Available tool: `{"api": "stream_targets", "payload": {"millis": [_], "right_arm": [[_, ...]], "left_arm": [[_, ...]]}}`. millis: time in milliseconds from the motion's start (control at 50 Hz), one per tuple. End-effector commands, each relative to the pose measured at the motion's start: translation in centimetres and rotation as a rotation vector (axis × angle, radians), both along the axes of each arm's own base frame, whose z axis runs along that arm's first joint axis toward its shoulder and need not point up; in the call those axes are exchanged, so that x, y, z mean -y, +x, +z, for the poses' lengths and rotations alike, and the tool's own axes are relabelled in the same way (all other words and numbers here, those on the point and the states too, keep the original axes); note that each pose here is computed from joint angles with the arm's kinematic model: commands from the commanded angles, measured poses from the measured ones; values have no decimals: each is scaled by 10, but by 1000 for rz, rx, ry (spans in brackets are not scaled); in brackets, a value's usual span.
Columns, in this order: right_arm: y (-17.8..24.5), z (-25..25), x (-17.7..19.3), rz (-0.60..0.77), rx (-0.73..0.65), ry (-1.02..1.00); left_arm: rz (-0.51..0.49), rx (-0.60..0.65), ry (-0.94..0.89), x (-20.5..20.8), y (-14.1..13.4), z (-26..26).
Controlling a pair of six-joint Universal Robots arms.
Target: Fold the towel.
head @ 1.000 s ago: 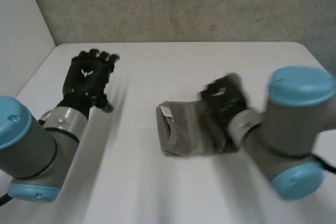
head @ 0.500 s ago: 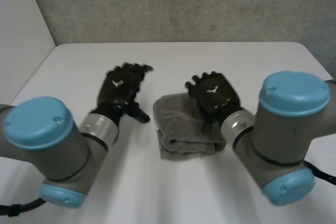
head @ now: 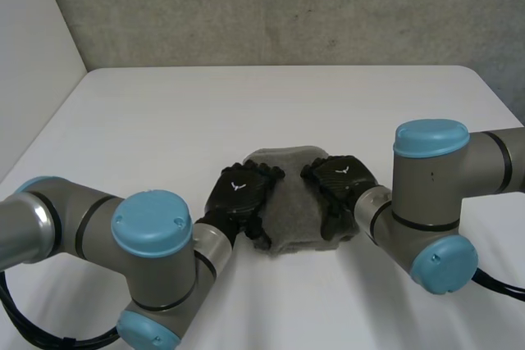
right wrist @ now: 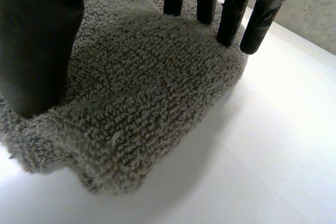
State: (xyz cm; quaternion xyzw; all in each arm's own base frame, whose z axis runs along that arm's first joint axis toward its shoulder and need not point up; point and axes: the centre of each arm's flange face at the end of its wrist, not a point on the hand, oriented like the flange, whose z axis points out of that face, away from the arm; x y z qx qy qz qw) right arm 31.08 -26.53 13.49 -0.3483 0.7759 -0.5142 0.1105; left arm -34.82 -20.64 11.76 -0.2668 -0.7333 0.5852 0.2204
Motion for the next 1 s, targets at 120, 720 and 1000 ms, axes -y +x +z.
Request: {"api": "stream_targets", "payload": {"millis": [120, 720, 1000], "right_arm": [[-18, 127, -15, -54, 223, -263], [-63, 186, -10, -295, 294, -383], [-59, 177, -7, -275, 281, -374]], "left_arm": [[45, -171, -208, 6, 10, 120], [409, -150, -236, 38, 92, 225], [407, -139, -232, 37, 92, 221]]}}
